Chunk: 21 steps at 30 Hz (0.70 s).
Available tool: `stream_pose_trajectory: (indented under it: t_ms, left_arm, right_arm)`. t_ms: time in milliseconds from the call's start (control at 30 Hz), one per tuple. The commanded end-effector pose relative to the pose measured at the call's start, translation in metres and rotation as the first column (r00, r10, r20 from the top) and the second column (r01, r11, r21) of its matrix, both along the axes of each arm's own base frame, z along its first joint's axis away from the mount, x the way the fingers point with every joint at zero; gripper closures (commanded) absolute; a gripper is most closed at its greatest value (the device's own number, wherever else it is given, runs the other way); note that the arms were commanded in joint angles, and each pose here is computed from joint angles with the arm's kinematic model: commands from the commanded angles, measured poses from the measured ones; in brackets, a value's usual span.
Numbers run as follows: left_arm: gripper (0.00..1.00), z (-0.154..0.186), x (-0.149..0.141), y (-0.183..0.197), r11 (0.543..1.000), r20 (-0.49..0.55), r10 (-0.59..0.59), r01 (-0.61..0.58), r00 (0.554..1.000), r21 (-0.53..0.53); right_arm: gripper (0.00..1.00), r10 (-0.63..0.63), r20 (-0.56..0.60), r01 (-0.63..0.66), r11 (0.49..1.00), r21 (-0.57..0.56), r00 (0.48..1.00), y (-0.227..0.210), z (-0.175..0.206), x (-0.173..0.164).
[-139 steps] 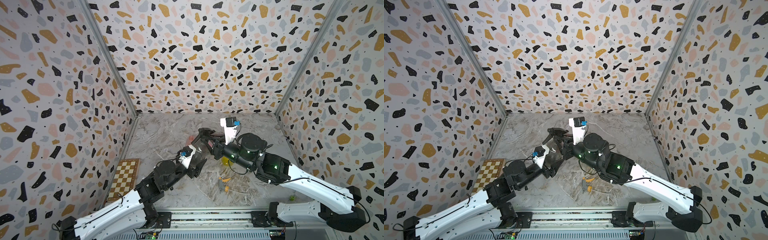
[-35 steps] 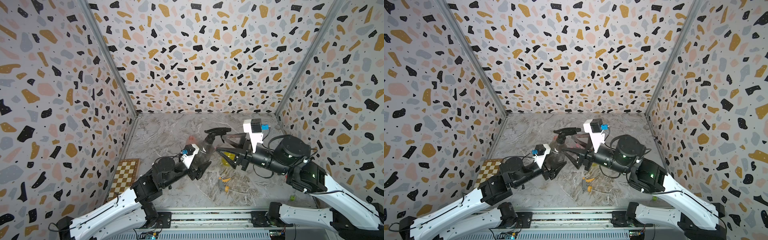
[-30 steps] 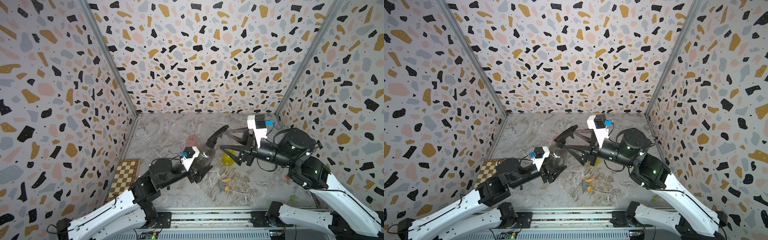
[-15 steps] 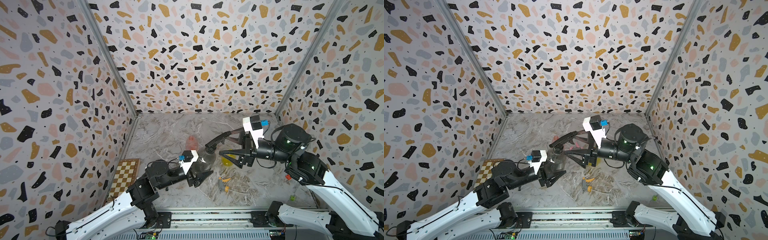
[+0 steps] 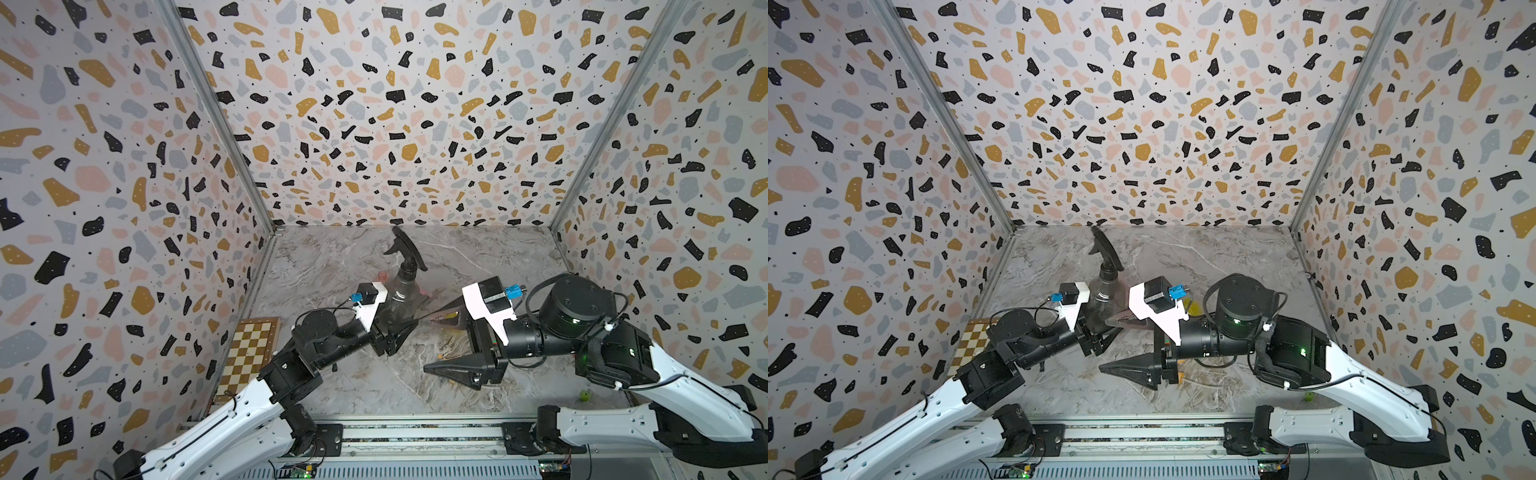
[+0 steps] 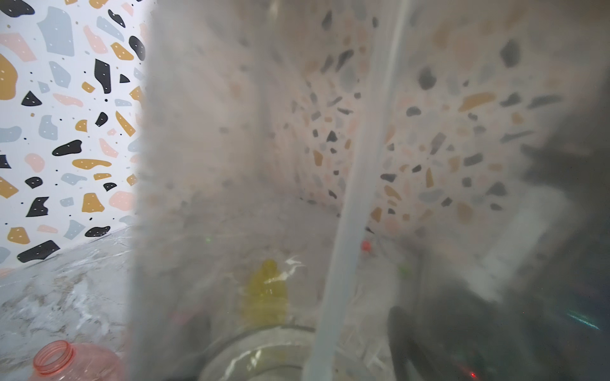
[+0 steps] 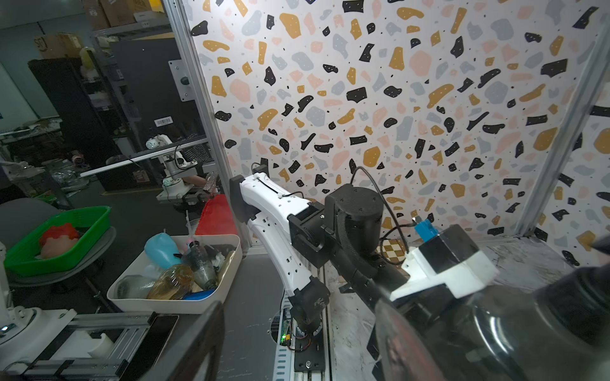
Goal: Attach spray nozzles to spray bottles
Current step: Screw the spray nozzle on the spray bottle.
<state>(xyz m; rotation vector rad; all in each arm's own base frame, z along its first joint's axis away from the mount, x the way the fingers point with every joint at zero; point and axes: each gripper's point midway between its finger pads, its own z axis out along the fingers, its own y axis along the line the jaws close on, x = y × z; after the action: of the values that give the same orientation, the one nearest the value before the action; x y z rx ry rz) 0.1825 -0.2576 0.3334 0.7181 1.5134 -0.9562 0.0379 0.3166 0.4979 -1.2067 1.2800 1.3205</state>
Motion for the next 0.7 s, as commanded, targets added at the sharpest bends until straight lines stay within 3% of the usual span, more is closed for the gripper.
stream_pose_trajectory:
  t_ms: [0, 267, 667]
  left_arm:
    - [1.0, 0.026, -0.011, -0.001, 0.994, 0.066, -0.051, 0.057, 0.996, -0.091]
    - [1.0, 0.029, -0.033, -0.006, 0.978, 0.116, -0.171, 0.183, 0.978, -0.099]
    - [1.0, 0.024, -0.04, -0.008, 0.971, 0.115, -0.21, 0.221, 0.971, -0.092]
  right_arm:
    - [0.3, -0.135, 0.031, 0.134, 0.991, 0.021, 0.99, -0.014, 0.008, 0.02]
    - [0.32, -0.155, -0.059, 0.154, 0.988, -0.018, 0.986, -0.018, -0.014, 0.074]
    - [0.38, -0.106, -0.062, 0.107, 0.994, 0.004, 0.992, -0.002, -0.012, 0.078]
